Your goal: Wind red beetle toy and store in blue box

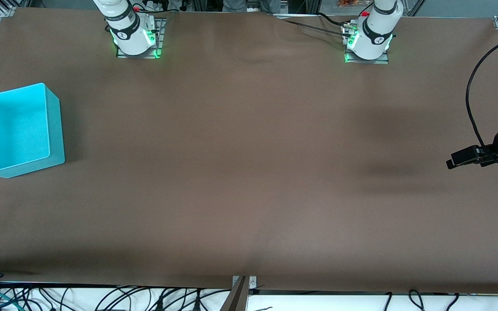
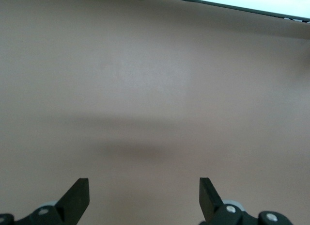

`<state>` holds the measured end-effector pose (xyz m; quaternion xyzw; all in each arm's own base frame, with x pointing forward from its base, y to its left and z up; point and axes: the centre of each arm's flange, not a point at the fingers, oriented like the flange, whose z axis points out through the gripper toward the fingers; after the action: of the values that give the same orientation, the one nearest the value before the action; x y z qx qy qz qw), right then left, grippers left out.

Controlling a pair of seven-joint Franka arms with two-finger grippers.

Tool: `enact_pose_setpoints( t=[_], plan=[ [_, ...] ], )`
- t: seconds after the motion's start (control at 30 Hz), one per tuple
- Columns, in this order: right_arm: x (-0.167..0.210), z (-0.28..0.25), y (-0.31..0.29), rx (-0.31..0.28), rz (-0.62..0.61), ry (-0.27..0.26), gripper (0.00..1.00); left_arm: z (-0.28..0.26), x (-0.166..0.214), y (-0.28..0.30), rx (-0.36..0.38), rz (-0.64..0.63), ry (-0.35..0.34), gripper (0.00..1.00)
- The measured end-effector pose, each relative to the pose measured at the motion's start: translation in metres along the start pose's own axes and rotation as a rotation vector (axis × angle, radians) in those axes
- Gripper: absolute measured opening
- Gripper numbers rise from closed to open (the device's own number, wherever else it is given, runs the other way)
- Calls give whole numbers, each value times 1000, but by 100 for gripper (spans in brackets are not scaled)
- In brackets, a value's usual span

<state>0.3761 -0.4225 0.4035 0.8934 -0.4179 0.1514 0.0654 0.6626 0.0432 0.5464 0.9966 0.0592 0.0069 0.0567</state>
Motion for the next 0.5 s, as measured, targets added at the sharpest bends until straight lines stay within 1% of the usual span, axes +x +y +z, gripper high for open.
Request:
enact_pose_setpoints(
  t=[0.23, 0.5],
  plan=[
    [1, -29, -36, 18, -69, -2, 49, 0, 0, 0, 0, 0, 0, 100],
    [-1, -32, -54, 25, -195, -2, 49, 0, 0, 0, 0, 0, 0, 100]
  ],
)
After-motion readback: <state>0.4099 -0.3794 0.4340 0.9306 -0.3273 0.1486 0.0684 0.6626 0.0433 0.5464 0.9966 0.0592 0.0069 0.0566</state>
